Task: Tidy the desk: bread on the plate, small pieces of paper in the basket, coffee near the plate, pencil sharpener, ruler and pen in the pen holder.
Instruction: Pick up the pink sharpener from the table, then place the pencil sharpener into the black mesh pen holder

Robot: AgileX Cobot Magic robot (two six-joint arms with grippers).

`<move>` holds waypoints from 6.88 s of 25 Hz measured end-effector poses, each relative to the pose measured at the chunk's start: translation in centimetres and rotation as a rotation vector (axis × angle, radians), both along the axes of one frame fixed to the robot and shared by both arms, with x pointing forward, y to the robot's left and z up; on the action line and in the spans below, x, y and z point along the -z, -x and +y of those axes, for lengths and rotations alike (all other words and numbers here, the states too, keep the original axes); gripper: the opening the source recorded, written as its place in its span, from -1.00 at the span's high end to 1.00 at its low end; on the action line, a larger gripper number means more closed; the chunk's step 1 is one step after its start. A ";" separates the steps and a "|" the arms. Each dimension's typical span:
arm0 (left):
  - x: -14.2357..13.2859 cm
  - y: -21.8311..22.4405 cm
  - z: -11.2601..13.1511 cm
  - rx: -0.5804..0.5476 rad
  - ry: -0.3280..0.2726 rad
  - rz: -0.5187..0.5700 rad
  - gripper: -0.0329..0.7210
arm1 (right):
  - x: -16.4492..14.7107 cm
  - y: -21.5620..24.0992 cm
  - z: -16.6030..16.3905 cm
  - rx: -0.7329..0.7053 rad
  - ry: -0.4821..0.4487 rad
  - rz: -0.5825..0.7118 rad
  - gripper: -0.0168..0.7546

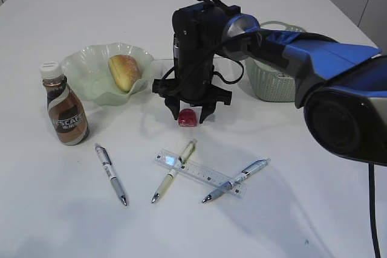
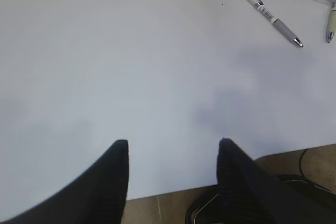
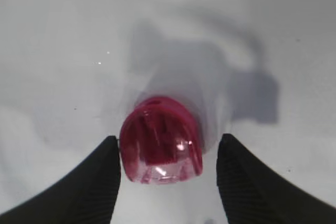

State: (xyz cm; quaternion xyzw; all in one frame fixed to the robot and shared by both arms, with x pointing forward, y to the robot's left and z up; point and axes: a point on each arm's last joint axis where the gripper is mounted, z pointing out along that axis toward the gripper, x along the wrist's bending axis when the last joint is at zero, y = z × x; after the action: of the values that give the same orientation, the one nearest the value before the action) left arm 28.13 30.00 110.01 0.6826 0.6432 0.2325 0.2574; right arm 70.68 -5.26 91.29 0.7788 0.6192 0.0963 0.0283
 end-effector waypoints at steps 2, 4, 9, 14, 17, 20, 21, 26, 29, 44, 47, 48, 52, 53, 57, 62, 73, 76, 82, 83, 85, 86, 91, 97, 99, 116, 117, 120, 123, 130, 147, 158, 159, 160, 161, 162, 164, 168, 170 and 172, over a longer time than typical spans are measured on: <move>0.0 0.0 0.0 0.000 0.000 0.000 -0.09 | 0.1 0.0 0.0 0.001 -0.004 0.005 -0.24; 0.0 0.0 0.0 0.000 0.000 0.000 -0.09 | 0.2 0.0 0.0 0.001 -0.003 0.007 -0.24; 0.0 0.0 0.0 0.000 0.000 0.000 -0.09 | 0.2 0.0 0.0 -0.002 -0.001 0.006 -0.24; 0.0 0.0 0.0 0.000 0.000 0.000 -0.09 | 0.3 -0.1 0.1 -0.049 0.005 -0.003 -0.24; 0.0 0.0 0.0 0.000 0.000 0.000 -0.09 | 0.7 -0.1 0.0 -0.062 0.014 -0.001 -0.24; 0.0 0.0 0.0 0.000 0.000 0.000 -0.09 | 0.9 -0.1 0.0 -0.071 0.017 0.002 -0.24; 0.0 0.0 0.0 0.000 0.000 0.000 -0.09 | 1.0 -0.1 0.0 -0.077 0.021 0.003 -0.24; 0.0 0.0 0.0 -0.002 -0.004 -0.001 -0.09 | 0.6 -0.3 0.1 -0.079 0.014 -0.012 -0.24; 0.0 0.0 0.2 -0.009 -0.021 -0.004 -0.09 | 0.0 -0.5 0.2 -0.111 0.010 -0.038 -0.24; 0.0 0.0 0.3 -0.012 -0.028 -0.005 -0.09 | 0.2 -0.6 0.2 -0.164 0.027 -0.042 -0.24; 0.0 0.0 0.3 -0.012 -0.029 -0.006 -0.09 | 0.2 -0.6 0.2 -0.169 0.030 -0.043 -0.24; 0.0 0.0 0.3 -0.013 -0.029 -0.006 -0.09 | 0.2 -0.6 0.2 -0.169 0.030 -0.043 -0.24; 0.0 0.0 0.3 -0.013 -0.031 -0.006 -0.09 | 0.2 -0.6 0.2 -0.169 0.030 -0.043 -0.24; 0.0 0.0 0.3 -0.013 -0.031 -0.006 -0.09 | 0.2 -0.6 0.2 -0.170 0.030 -0.043 -0.24; 0.0 0.0 0.3 -0.013 -0.031 -0.006 -0.09 | 0.2 -0.6 0.2 -0.170 0.030 -0.043 -0.24; 0.0 0.0 0.3 -0.013 -0.031 -0.006 -0.09 | 0.3 -0.6 0.2 -0.170 0.031 -0.042 -0.24; 0.0 0.0 0.3 -0.013 -0.031 -0.006 -0.09 | 1.2 -0.6 0.2 -0.171 0.036 -0.026 -0.24; 0.0 0.0 0.3 -0.014 -0.033 -0.007 -0.09 | 1.2 -0.6 0.2 -0.171 0.034 -0.025 -0.23; 0.0 -0.1 0.4 -0.016 -0.038 -0.008 -0.09 | 1.2 -0.6 0.2 -0.172 0.035 -0.025 0.03; 0.0 -0.1 0.4 -0.018 -0.042 -0.008 -0.09 | 1.2 -0.6 0.2 -0.172 0.035 -0.025 0.05; -0.1 -0.1 0.5 -0.021 -0.049 -0.010 -0.09 | 1.2 -0.6 0.3 -0.171 0.029 -0.023 0.07; -0.1 -0.1 0.5 -0.023 -0.053 -0.011 -0.09 | 1.2 -0.6 0.3 -0.174 0.030 -0.023 0.07; -0.1 -0.1 0.6 -0.026 -0.061 -0.012 -0.09 | 1.2 -0.4 0.6 -0.217 0.005 -0.013 0.07; -0.1 -0.1 0.6 -0.026 -0.061 -0.012 -0.09 | 0.3 -0.4 0.6 -0.260 0.004 -0.031 0.07; -0.1 -0.1 0.6 -0.026 -0.061 -0.012 -0.09 | -0.4 -0.4 0.6 -0.281 0.003 -0.046 0.07; -0.4 -0.4 0.5 -0.022 -0.054 -0.062 -0.08 | -10.5 0.5 -0.9 -0.397 0.084 -0.260 0.07; -0.4 -0.5 0.5 -0.021 -0.053 -0.070 -0.08 | -11.2 0.6 -1.0 -0.396 0.093 -0.276 0.07; -0.6 -0.6 0.4 -0.019 -0.049 -0.094 -0.05 | -13.3 1.0 -1.6 -0.391 0.112 -0.320 0.07; -0.7 -0.8 0.4 -0.016 -0.045 -0.118 -0.04 | -15.0 1.4 -1.9 -0.391 0.123 -0.355 0.07; -1.1 -1.1 0.3 -0.010 -0.036 -0.176 -0.03 | -17.8 2.6 -1.5 -0.433 0.165 -0.431 0.07; -1.5 -1.5 0.2 -0.006 -0.035 -0.228 -0.02 | -19.5 0.0 -2.7 -0.468 0.253 -0.723 0.07; -2.0 -1.8 0.1 0.001 -0.026 -0.295 -0.02 | -17.1 -3.2 -4.7 -0.501 0.284 -0.930 0.07; -2.1 -1.9 0.1 0.002 -0.025 -0.302 -0.02 | -16.7 -3.4 -4.9 -0.505 0.286 -0.935 0.07; -2.1 -1.9 0.1 0.003 -0.023 -0.311 -0.02 | -15.9 -3.7 -5.2 -0.515 0.286 -0.949 0.07; -2.2 -1.9 0.1 0.004 -0.022 -0.319 -0.02 | -15.5 -3.9 -5.2 -0.524 0.287 -0.963 0.07; -2.2 -2.0 0.1 0.003 -0.026 -0.322 -0.02 | -15.1 -4.0 -5.4 -0.529 0.290 -0.963 0.07; -2.2 -2.0 0.1 0.003 -0.029 -0.325 -0.02 | -15.1 -4.0 -5.4 -0.529 0.290 -0.963 0.07; -2.3 -2.0 0.3 -0.001 -0.046 -0.330 -0.02 | -13.4 -4.3 -5.1 -0.596 0.277 -1.070 0.07; -2.4 -2.1 0.3 -0.001 -0.049 -0.343 -0.02 | -12.8 -4.3 -4.8 -0.614 0.260 -1.101 0.07; -2.5 -2.1 0.3 0.000 -0.050 -0.359 -0.02 | -12.2 -4.2 -4.7 -0.629 0.244 -1.127 0.07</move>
State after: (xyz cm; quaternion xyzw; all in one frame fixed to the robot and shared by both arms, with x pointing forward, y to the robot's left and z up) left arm 30.26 30.27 112.51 0.6364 0.5809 0.3665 0.3510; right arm 74.93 -9.95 103.48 0.3822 0.7142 0.4222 0.4069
